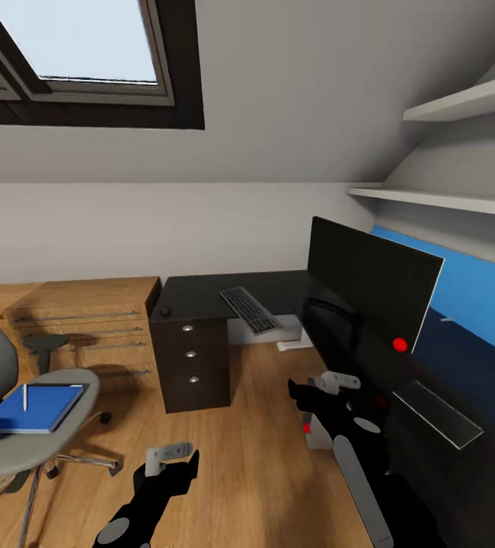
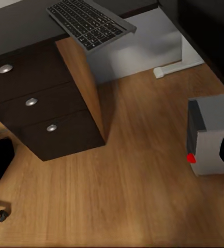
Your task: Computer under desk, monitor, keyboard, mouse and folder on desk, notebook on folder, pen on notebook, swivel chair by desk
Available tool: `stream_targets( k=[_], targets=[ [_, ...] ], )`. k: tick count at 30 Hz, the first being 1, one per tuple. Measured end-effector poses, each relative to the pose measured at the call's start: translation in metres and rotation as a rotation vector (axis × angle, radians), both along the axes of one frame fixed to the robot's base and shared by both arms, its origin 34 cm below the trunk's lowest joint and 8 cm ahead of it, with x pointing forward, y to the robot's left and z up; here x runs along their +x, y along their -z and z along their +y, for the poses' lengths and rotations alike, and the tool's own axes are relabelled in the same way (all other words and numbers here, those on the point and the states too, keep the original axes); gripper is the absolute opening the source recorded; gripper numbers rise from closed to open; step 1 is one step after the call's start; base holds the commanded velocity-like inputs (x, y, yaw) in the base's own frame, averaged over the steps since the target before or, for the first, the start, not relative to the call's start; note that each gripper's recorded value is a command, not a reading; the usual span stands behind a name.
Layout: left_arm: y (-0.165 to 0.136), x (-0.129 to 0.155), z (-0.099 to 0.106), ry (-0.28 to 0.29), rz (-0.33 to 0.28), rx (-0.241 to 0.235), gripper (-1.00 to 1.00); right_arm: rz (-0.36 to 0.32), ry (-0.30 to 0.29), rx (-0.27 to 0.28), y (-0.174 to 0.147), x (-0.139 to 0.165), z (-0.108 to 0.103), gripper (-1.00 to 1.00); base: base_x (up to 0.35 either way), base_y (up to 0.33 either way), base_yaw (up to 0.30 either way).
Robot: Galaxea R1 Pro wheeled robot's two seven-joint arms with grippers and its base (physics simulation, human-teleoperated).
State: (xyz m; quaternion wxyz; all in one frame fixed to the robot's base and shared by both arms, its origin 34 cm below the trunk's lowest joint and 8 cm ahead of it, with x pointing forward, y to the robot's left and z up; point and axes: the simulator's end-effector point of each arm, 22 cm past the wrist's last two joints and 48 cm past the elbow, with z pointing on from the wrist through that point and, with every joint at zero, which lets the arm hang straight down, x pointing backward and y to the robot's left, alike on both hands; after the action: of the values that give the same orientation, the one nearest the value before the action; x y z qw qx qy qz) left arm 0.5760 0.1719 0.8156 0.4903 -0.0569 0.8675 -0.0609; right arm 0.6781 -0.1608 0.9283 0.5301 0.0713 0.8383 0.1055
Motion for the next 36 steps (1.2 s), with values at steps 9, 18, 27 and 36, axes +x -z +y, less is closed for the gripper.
stream_targets(
  k=[9, 18, 27, 36],
  targets=[
    [0.001, 0.001, 0.009, -0.020, 0.002, 0.002, 1.00, -0.001, 0.000, -0.007, 0.000, 0.000, -0.003, 1.00, -0.295, -0.162, 0.000],
    [0.001, 0.001, 0.013, -0.027, 0.001, 0.003, 1.00, -0.003, 0.011, -0.034, 0.001, 0.001, -0.009, 1.00, -0.184, -0.286, 0.000],
    [0.001, 0.001, 0.013, -0.029, 0.000, 0.003, 1.00, 0.000, 0.050, -0.120, 0.011, 0.004, -0.030, 1.00, -0.067, -0.328, 0.000],
    [0.003, -0.001, 0.034, -0.113, 0.012, 0.053, 1.00, 0.026, 0.120, -0.192, 0.044, 0.014, -0.080, 1.00, 0.007, -0.341, 0.000]
  ],
)
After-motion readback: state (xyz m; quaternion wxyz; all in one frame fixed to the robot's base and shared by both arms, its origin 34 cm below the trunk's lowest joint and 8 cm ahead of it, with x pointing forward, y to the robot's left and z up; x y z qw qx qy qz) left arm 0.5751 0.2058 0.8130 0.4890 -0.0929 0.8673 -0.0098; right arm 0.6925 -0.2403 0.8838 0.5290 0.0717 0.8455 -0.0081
